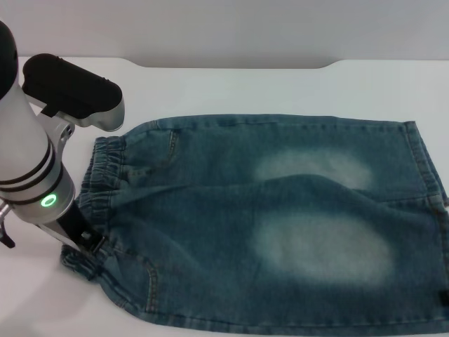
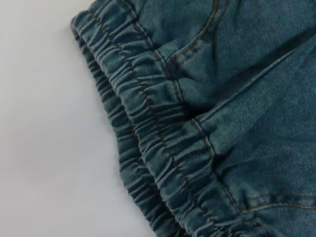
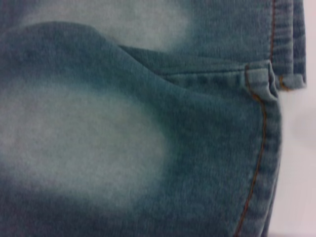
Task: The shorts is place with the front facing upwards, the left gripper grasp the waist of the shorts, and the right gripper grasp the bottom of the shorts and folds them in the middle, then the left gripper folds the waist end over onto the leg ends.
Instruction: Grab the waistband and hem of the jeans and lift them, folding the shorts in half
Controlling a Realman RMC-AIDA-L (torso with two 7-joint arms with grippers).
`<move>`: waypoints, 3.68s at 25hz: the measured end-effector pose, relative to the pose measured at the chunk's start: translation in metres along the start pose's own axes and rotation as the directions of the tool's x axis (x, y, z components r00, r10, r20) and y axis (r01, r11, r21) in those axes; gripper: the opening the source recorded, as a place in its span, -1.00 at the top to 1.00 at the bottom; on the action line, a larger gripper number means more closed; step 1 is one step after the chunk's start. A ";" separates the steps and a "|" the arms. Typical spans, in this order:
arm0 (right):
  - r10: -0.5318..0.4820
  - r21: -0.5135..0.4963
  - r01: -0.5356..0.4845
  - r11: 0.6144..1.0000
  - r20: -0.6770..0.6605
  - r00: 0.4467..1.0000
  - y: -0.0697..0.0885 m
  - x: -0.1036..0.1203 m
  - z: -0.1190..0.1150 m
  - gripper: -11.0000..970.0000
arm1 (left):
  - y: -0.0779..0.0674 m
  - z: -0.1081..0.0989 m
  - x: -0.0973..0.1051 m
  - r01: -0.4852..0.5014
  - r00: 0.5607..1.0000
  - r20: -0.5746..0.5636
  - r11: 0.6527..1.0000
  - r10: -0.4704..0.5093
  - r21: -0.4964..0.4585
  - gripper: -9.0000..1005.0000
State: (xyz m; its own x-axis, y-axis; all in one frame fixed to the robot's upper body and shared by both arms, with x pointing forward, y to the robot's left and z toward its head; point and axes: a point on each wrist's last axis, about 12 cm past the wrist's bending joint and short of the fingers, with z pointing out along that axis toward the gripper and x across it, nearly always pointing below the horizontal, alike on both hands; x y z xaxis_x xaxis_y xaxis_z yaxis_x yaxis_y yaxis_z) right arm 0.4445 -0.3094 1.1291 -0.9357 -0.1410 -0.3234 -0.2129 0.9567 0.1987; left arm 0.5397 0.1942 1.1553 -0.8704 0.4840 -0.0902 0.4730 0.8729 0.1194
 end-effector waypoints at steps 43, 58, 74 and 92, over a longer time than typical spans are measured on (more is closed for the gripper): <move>-0.052 -0.039 0.051 0.998 -0.025 0.998 0.002 -0.004 0.006 0.88 | 0.000 -0.001 0.000 -0.010 1.000 -0.004 1.000 0.010 -0.001 0.92; -0.019 -0.034 0.017 0.999 -0.044 0.999 -0.002 0.002 0.006 0.09 | -0.001 0.000 -0.002 -0.017 1.000 -0.005 1.000 0.017 0.000 0.92; -0.004 -0.038 0.002 0.999 -0.055 0.998 -0.004 0.004 0.010 0.02 | -0.002 -0.002 -0.003 -0.021 1.000 -0.008 1.000 0.021 0.000 0.92; 0.007 -0.038 -0.009 0.999 -0.059 0.998 -0.007 0.003 0.013 0.02 | -0.005 -0.002 -0.004 -0.036 0.999 -0.007 0.999 0.036 -0.003 0.92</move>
State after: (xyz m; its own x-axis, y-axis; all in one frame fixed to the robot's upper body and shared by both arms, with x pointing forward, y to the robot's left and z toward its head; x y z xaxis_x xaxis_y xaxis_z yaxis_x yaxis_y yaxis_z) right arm 0.4470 -0.3129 1.1150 -0.9521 -0.1492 -0.2668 -0.2149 0.9474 0.2371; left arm 0.5407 0.1879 1.1573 -0.8538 0.5145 -0.0789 0.5035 0.8548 0.1259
